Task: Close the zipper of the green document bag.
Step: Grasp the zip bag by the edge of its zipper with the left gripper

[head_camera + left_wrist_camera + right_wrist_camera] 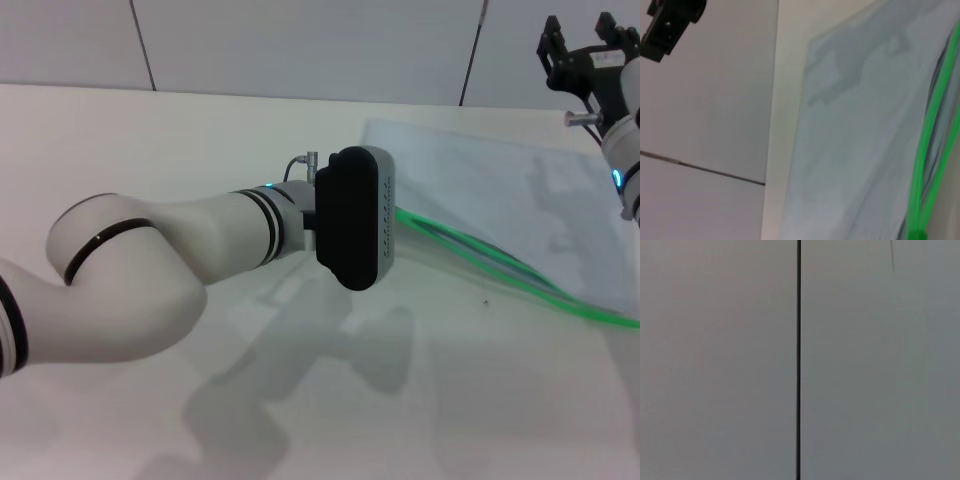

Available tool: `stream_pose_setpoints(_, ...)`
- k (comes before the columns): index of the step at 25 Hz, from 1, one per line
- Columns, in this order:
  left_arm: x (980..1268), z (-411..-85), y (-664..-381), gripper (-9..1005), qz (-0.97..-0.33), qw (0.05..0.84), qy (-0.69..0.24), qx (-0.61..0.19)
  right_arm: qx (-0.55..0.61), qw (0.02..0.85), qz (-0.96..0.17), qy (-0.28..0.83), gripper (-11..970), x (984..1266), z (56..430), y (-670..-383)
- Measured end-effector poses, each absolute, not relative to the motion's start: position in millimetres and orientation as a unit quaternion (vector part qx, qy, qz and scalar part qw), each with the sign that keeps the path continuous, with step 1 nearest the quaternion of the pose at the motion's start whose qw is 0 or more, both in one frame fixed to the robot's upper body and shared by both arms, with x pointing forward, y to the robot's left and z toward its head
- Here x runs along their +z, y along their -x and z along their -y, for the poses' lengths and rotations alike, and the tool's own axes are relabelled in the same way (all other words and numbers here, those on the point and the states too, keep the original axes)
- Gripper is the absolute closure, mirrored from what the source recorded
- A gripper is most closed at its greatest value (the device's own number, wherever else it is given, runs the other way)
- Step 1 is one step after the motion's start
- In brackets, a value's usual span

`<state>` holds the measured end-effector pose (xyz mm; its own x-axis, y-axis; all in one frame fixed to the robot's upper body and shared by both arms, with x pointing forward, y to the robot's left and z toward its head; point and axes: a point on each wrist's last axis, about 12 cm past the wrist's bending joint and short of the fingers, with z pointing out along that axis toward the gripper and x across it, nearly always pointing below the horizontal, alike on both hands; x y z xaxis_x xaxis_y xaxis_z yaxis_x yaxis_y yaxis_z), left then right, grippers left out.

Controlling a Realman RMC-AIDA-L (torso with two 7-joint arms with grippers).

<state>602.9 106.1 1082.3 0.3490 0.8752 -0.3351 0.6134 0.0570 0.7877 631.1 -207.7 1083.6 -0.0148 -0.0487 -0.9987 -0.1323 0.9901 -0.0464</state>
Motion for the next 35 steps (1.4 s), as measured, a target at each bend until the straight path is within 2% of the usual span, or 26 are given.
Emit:
stream_pose_setpoints(5,1080.5,-108.7,-607.3,643,-0.55,0.479,-0.669,0.143,0.034,0.7,-0.71,0.066,345,1084.4,205.1,-630.4)
stream_pose_setpoints(8,1079.9,-108.5,-607.3,803,-0.55,0.479,-0.669,0.142,0.036,0.7,-0.71,0.067,345,1084.6,204.1,-630.1)
stream_pose_setpoints(13,1079.3,-109.2,-606.8,793,-0.563,0.483,-0.658,0.132,0.05,0.697,-0.711,0.078,345,1084.7,195.5,-626.8)
stream_pose_setpoints(20,1075.1,-117.1,-600.9,905,-0.564,0.503,-0.642,0.129,0.081,0.668,-0.73,0.12,345,1087.0,182.0,-625.9)
stream_pose_setpoints(29,1074.0,-119.4,-598.8,936,-0.567,0.506,-0.638,0.127,0.11,0.634,-0.736,0.209,345,1114.0,182.3,-622.4)
stream_pose_setpoints(35,1076.3,-118.6,-598.7,939,-0.572,0.511,-0.63,0.121,0.107,0.614,-0.742,0.247,348,1122.6,176.8,-621.9)
